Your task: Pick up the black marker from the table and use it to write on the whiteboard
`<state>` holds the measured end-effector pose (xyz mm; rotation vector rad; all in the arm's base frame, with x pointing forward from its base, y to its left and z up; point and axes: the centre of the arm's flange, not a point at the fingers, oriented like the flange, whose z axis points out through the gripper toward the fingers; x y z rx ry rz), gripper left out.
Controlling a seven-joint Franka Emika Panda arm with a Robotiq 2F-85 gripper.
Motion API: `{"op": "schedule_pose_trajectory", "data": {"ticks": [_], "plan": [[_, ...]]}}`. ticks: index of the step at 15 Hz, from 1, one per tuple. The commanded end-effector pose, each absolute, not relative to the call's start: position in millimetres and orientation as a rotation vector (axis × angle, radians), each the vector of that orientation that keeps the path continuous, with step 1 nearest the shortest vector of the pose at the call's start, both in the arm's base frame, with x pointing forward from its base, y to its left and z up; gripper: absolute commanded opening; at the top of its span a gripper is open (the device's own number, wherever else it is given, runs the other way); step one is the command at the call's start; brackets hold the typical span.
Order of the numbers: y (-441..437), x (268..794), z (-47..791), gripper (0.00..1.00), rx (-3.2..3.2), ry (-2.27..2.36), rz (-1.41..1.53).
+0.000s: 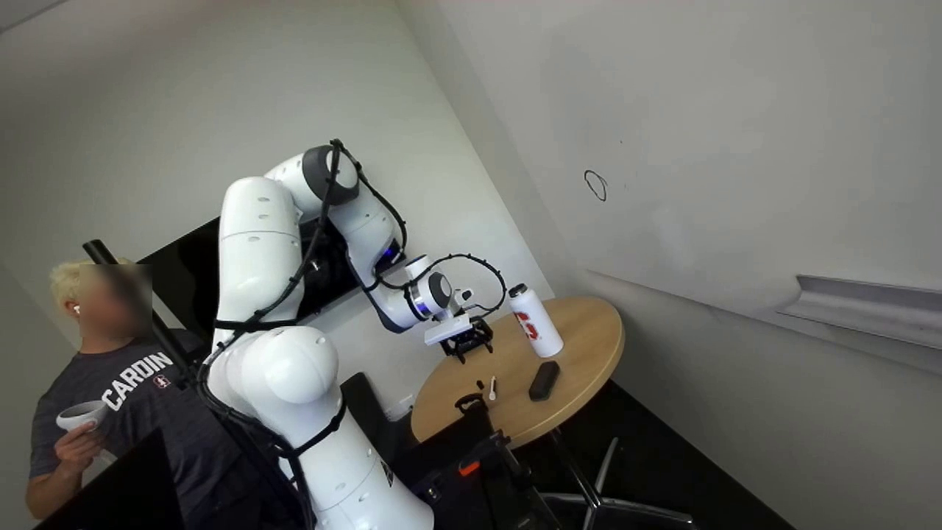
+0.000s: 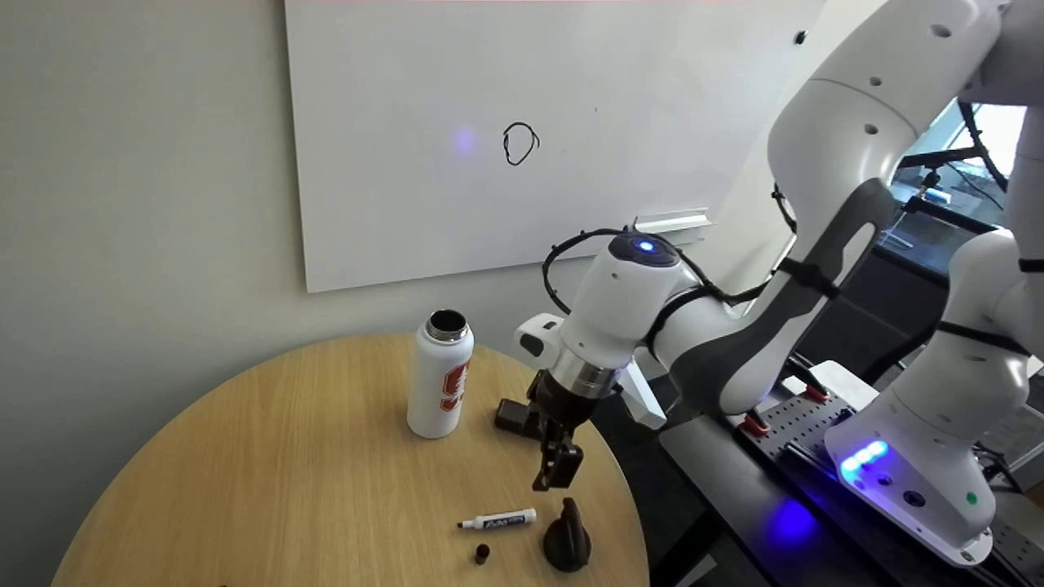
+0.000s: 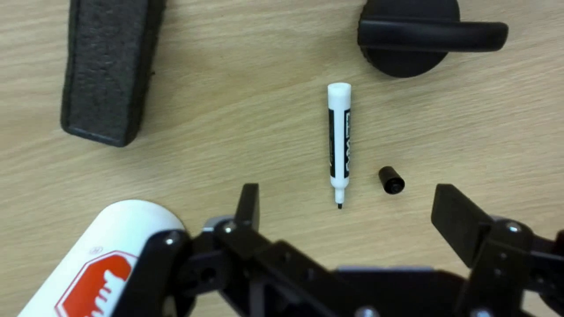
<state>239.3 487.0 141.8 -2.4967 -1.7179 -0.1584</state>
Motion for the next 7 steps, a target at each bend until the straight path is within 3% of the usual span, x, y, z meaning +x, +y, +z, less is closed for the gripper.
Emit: {"op": "schedule_pose_trajectory", "data": {"ticks": [1, 7], "plan": [[457, 211, 205, 1.0, -2.539, -1.696, -0.273], [447, 201, 244, 1.0, -2.488, -1.711, -0.351]]}}
